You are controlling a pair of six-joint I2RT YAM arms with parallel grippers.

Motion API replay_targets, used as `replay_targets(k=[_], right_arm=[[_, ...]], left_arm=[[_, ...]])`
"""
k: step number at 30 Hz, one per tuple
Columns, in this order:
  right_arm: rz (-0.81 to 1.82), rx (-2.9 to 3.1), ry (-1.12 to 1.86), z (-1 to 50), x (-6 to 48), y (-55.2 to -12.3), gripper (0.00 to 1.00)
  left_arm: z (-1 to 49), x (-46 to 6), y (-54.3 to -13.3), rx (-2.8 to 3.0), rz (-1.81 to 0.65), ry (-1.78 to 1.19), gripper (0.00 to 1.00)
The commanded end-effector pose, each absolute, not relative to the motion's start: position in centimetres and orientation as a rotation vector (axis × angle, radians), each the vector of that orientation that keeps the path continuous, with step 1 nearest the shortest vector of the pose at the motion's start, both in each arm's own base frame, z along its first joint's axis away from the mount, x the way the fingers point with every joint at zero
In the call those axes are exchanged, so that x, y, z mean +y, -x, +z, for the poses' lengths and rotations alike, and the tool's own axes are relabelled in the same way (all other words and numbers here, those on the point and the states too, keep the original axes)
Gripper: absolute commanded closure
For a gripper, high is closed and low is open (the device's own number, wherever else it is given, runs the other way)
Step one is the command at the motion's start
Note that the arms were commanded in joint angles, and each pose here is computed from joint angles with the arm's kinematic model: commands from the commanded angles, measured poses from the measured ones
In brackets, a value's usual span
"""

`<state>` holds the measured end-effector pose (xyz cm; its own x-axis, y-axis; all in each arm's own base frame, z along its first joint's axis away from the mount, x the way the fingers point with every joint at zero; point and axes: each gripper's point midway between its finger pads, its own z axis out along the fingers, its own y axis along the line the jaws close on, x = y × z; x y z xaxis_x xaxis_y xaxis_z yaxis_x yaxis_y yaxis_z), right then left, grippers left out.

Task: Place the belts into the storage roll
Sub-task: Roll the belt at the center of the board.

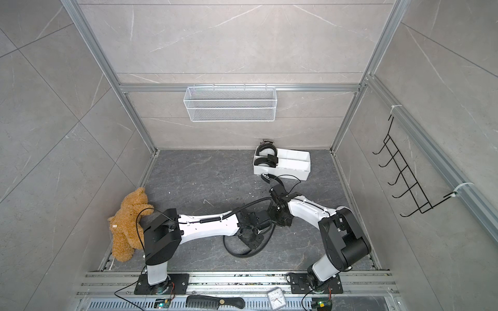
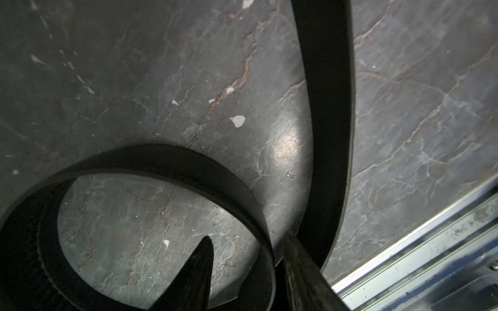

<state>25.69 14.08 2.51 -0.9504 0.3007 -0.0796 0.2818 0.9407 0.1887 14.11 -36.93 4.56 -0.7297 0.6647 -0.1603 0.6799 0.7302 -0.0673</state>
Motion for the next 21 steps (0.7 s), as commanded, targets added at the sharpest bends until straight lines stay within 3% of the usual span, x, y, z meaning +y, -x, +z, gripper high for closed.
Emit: replay_targets(k=[1, 10, 21], right_arm=[[0.265, 2.918, -0.438, 3.1, 13.9, -26.7, 1.00], [0.387, 2.953, -0.178, 3.7, 18.9, -27.4, 1.00], [0.596, 2.973, 0.178, 4.2, 29.0, -29.8, 1.00]], left_arm=[[3.6, -36.6, -14.1, 2.860, -0.131, -1.056, 0.54], [2.7, -35.4, -11.7, 2.864, -0.237, -1.207, 1.00], [4.1, -33.8, -6.7, 2.755, -0.466, -1.332, 1.00]])
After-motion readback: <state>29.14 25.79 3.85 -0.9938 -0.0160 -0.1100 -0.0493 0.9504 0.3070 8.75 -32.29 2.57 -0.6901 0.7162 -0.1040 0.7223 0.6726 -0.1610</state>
